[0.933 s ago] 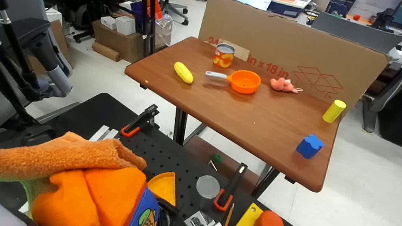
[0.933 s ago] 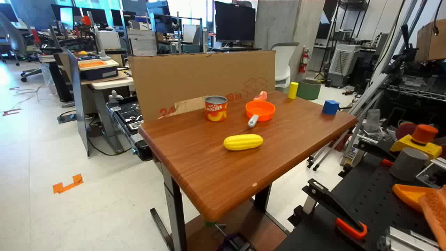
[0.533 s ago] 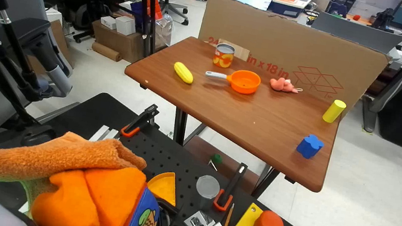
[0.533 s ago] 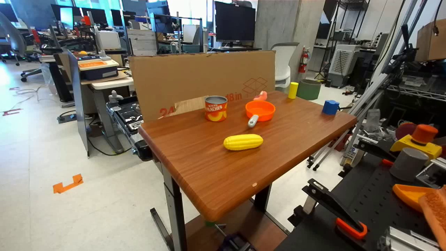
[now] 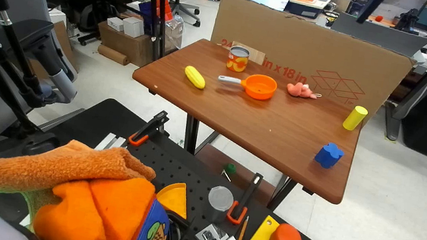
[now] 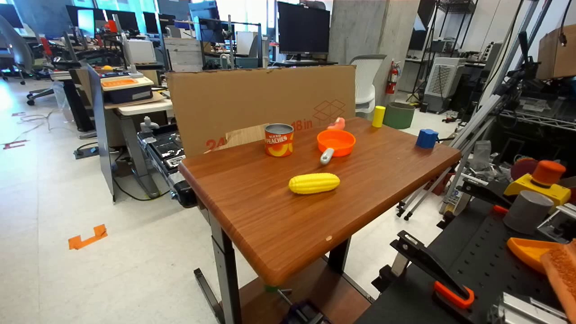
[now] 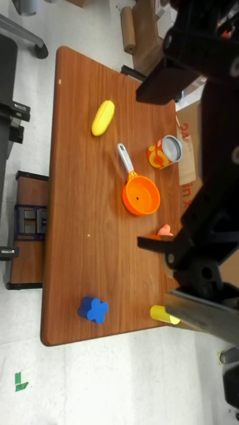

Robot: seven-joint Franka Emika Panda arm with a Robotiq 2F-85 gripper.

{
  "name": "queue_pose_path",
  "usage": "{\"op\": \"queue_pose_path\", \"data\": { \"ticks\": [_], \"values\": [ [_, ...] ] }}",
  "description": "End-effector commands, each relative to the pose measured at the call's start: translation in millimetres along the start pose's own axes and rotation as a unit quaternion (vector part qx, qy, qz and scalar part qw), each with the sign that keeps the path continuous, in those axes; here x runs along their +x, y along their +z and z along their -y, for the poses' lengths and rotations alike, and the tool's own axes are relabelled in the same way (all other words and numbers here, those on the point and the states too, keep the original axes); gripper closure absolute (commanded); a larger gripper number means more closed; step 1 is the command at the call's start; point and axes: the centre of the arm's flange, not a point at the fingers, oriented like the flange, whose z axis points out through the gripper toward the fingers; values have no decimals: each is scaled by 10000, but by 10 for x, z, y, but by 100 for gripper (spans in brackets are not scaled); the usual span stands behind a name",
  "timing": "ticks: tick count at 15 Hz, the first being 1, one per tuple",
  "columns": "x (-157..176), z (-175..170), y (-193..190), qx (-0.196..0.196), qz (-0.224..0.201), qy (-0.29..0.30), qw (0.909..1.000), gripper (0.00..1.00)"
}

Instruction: Move the blue block to the left

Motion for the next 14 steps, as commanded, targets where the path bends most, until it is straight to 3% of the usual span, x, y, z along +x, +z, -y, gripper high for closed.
{"op": "queue_pose_path", "data": {
  "ticks": [1,8,14],
  "values": [
    [680,-407,503,-173,163,464,9986,0],
    [1322,-1039,1367,-169,815,1568,9841,0],
    [1672,-1627,2185,-379,1228,2441,9612,0]
  ]
}}
